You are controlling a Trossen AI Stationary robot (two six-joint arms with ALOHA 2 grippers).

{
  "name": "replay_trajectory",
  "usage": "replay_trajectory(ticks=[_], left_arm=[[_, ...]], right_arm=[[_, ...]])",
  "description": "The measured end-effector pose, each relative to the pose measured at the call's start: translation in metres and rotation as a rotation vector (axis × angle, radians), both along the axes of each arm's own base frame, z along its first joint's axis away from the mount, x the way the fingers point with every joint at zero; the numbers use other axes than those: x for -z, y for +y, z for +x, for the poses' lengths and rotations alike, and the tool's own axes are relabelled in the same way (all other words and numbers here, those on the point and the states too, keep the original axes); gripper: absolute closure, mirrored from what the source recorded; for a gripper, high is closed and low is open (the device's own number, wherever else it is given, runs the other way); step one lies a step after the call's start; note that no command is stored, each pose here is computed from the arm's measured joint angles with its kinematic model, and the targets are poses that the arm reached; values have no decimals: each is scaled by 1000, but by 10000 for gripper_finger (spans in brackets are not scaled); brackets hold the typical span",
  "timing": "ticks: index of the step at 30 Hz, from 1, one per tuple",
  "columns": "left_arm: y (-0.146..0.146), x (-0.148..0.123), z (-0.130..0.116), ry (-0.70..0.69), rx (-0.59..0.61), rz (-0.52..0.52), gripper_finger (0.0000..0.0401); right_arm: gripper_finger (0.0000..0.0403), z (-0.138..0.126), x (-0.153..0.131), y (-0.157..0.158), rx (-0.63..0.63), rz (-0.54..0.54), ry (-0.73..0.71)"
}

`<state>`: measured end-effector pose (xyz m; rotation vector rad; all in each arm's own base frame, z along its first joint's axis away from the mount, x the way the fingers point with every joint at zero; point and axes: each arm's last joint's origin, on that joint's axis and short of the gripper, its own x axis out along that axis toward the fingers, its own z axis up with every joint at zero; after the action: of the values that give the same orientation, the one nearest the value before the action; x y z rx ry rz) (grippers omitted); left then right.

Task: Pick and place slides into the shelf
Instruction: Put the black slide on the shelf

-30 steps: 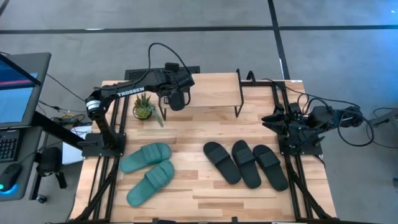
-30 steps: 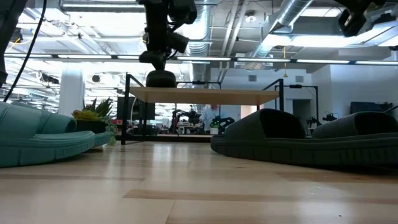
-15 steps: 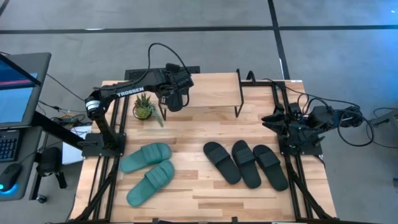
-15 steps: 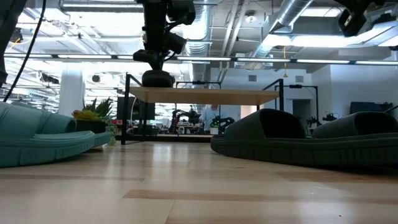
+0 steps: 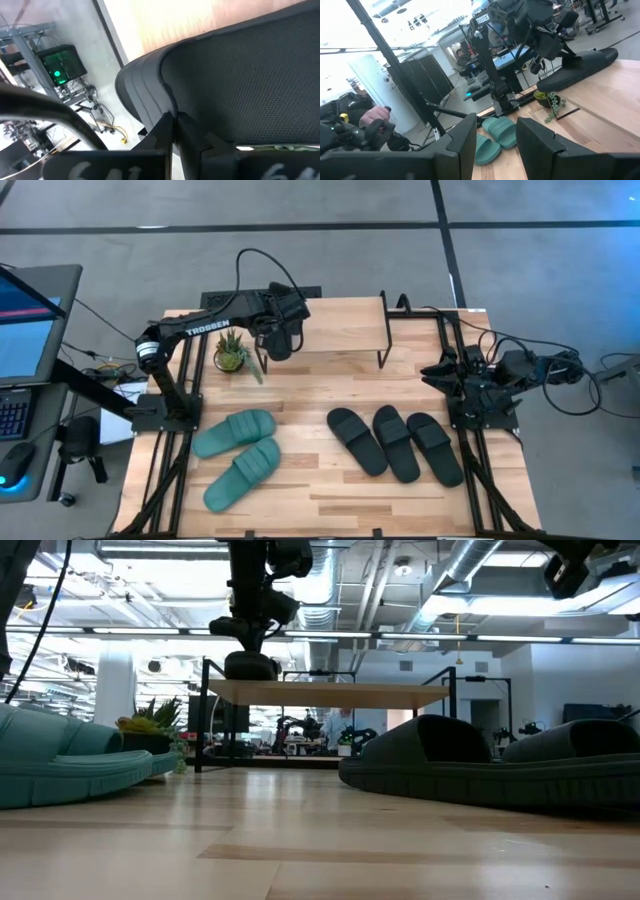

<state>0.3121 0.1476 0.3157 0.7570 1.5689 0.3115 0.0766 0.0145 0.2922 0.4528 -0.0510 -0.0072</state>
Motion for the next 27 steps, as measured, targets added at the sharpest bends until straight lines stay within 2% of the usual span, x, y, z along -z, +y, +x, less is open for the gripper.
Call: replay_trajectory(ticks=[27], left_arm=[[3, 0, 0, 67, 87, 5, 401]], right_arm=[[278, 0, 0, 0, 0, 8, -1]])
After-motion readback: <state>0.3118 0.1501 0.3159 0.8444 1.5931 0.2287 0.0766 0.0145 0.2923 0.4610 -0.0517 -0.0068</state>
